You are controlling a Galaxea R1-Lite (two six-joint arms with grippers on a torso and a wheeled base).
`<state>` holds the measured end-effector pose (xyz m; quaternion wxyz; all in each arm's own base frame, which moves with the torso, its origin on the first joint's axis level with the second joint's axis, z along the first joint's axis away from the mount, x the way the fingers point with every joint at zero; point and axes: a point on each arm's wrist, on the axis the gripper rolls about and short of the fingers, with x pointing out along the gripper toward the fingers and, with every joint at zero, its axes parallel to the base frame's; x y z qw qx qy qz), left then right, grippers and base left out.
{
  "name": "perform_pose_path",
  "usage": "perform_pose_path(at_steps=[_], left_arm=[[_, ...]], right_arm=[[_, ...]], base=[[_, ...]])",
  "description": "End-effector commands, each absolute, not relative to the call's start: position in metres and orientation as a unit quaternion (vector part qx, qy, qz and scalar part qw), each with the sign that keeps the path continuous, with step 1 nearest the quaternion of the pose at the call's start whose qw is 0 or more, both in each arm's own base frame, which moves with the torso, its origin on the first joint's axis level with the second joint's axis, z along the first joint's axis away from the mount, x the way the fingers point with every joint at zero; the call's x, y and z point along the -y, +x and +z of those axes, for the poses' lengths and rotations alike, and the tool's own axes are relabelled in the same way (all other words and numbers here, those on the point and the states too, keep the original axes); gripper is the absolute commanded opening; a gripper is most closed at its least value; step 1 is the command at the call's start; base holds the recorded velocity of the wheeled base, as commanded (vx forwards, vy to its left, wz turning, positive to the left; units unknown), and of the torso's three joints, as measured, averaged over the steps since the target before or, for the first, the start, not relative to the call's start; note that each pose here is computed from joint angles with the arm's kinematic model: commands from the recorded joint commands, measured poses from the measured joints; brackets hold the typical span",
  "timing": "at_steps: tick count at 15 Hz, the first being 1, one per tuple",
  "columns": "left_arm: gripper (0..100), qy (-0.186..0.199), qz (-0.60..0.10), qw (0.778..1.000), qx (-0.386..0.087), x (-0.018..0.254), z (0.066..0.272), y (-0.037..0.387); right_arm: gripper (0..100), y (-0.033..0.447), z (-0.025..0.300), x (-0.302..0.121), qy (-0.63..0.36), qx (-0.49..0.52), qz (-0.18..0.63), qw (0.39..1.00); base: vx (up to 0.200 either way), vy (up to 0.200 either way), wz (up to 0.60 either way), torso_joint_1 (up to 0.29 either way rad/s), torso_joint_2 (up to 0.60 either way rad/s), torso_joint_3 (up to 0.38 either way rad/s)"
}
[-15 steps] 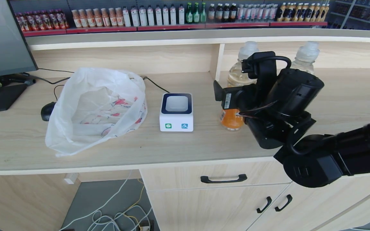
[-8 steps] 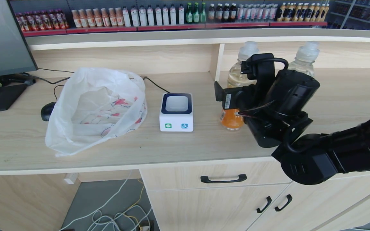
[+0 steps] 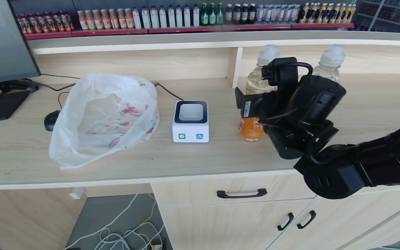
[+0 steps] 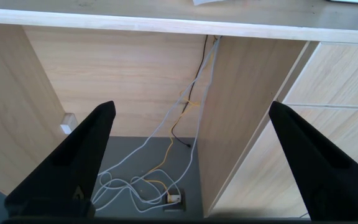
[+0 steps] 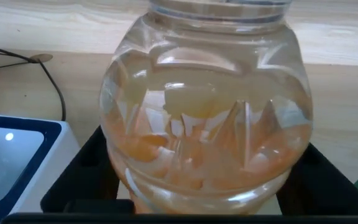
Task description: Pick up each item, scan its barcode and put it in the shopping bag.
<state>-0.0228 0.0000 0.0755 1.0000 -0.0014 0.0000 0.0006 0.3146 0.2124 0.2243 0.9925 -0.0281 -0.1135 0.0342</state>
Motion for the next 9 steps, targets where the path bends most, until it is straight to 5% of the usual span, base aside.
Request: perform_pose_path(at_steps=[1, 9], left_arm=[[100, -0.002, 0.001, 1.0, 0.0, 0.0, 0.075, -0.023], [100, -0.002, 0.001, 1.0, 0.0, 0.0, 0.075, -0.023]], right_arm=[[0, 0.313, 0.227, -0.212, -0.026, 0.117, 0.034, 0.992], [0, 0.308, 0.238, -0.208, -0.014, 0.136, 0.037, 0.99]], base=[[0.0, 0.0, 0.0, 0.0, 0.0, 0.0], [0.0, 0.0, 0.0, 0.0, 0.0, 0.0]])
